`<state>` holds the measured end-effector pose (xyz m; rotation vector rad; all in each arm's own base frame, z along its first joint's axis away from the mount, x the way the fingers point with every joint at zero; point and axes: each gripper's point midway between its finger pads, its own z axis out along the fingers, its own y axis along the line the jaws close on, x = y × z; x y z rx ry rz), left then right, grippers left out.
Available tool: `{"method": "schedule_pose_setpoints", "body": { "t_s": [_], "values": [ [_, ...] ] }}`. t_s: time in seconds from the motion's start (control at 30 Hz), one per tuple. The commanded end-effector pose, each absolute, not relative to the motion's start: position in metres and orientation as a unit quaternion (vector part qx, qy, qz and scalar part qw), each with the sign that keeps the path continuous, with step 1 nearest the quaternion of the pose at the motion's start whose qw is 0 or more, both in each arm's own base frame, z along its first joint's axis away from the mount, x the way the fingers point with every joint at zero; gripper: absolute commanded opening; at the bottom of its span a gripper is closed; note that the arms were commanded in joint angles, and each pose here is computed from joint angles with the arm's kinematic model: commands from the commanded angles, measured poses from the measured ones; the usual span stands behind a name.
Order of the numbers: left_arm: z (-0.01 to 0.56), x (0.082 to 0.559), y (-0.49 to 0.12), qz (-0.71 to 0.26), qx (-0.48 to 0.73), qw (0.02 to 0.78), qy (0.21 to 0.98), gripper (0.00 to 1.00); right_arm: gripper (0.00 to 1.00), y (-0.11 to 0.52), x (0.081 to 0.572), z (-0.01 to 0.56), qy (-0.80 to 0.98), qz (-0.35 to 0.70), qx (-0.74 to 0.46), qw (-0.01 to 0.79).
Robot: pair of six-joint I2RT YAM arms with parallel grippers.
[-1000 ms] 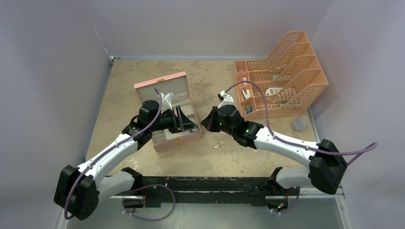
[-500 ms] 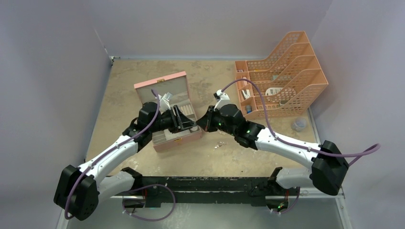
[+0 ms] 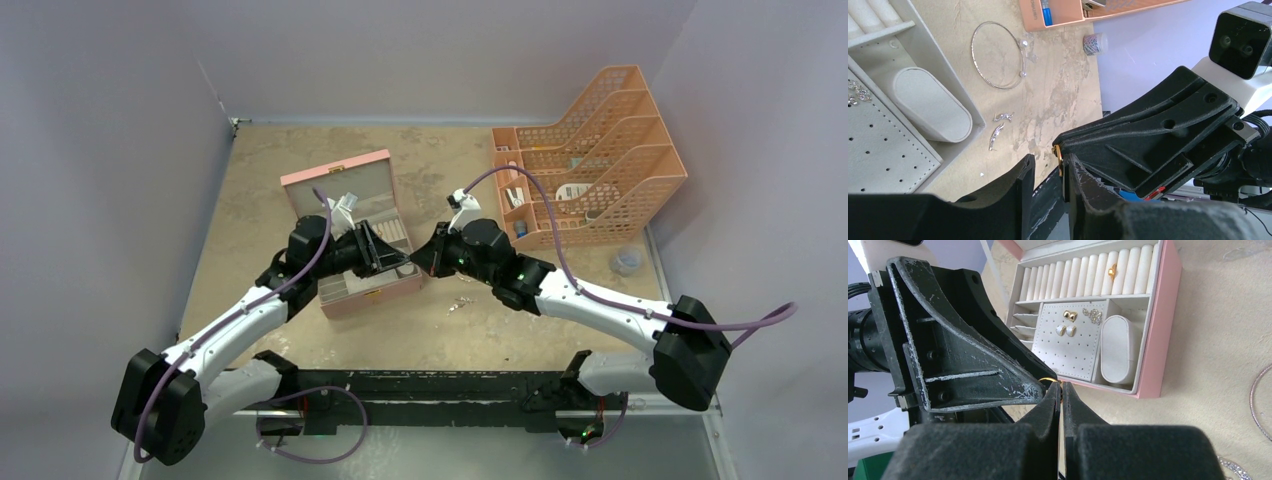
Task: Organize the mixed jewelry
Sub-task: Pick up the jewelry from the center of the board.
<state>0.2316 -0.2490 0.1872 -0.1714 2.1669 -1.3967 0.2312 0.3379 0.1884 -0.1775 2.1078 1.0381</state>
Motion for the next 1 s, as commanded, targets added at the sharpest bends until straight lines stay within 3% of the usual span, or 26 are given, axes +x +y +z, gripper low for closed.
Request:
{"method": "schedule_pose_setpoints", "body": {
  "t_s": [0.0,0.23,0.43,0.67,0.97],
  "values": [
    [0.202,0.235,-0.251,-0.535,-0.052,0.298,0.789,0.25,0.0,0.345,0.231,0.206,0.806,0.428,-0.082,0.401],
    [0.201,0.23,-0.255,-0.544,-0.037,0.284,0.789,0.0,0.0,0.346,0.233,0.203,0.808,0.426,-0.08,0.4],
    [0.203,0.229,-0.255,-0.542,-0.029,0.287,0.789,0.0,0.01,0.346,0.231,0.204,0.81,0.433,-0.066,0.39],
    [0.207,0.229,-0.253,-0.535,-0.023,0.293,0.792,0.0,0.3,0.335,0.223,0.23,0.776,0.485,-0.019,0.403],
    [0.238,0.23,-0.249,-0.549,0.002,0.303,0.779,0.0,0.55,0.315,0.221,0.265,0.733,0.534,0.011,0.421]
  ]
}}
